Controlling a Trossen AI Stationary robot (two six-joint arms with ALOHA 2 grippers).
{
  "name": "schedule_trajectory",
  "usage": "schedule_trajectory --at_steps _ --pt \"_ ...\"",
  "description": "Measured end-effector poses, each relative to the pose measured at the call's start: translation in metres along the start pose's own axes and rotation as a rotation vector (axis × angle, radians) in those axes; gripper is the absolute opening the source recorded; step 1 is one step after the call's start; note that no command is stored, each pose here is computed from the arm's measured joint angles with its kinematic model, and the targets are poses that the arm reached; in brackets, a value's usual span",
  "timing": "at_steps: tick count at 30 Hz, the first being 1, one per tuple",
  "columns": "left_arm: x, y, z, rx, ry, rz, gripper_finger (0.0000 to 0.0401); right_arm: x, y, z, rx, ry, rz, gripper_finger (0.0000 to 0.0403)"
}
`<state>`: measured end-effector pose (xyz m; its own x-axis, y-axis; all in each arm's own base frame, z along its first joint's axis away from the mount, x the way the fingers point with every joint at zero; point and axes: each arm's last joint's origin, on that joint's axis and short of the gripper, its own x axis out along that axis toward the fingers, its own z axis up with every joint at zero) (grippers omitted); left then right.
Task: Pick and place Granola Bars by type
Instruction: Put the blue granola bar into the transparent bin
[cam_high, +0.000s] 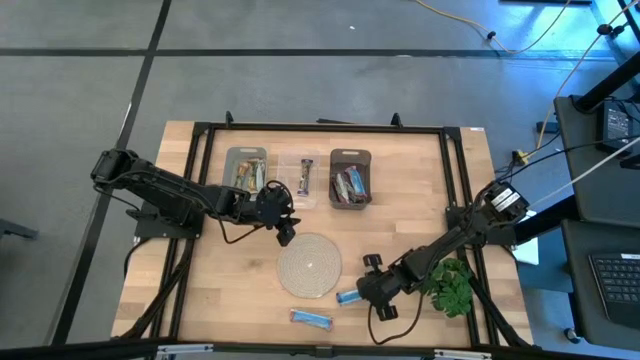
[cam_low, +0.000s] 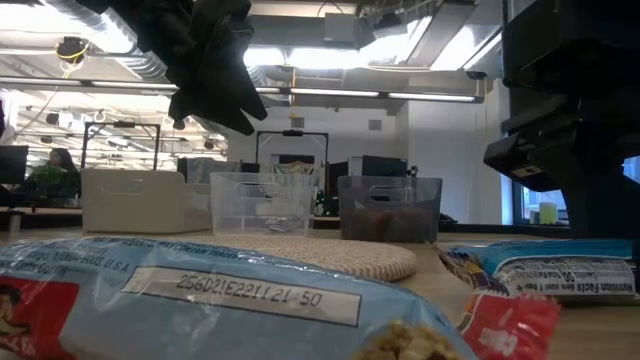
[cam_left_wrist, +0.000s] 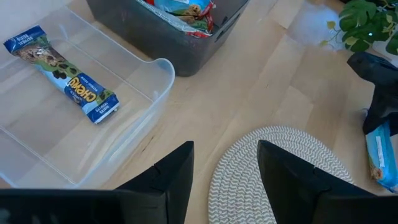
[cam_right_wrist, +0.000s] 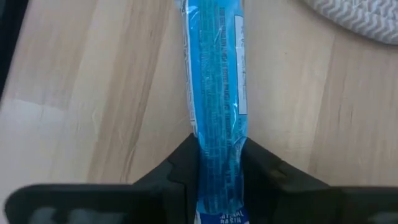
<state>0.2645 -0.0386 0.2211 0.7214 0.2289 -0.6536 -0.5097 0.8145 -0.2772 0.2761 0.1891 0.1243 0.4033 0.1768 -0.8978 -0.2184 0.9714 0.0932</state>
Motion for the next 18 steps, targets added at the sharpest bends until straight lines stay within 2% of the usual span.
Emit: schedule_trajectory --at_steps 6,9,13,18 --pt "0.000 0.000 0.000 -0.018 -0.003 -0.002 0.0169 -0.028 -0.004 0.005 0.015 -0.035 0.003 0.0096" --pt "0.000 0.000 0.001 -0.019 -0.006 -0.004 0.0169 -0.050 -0.010 0.008 0.049 -0.071 -0.039 0.0094" --pt "0.000 -0.001 0.001 -0.061 -0.007 -0.005 0.0169 -0.089 -0.020 0.018 0.100 -0.226 -0.094 0.0090" --pt "0.000 -0.001 0.001 -0.195 -0.010 -0.019 0.0169 -0.137 -0.032 0.027 0.201 -0.476 -0.186 0.0091"
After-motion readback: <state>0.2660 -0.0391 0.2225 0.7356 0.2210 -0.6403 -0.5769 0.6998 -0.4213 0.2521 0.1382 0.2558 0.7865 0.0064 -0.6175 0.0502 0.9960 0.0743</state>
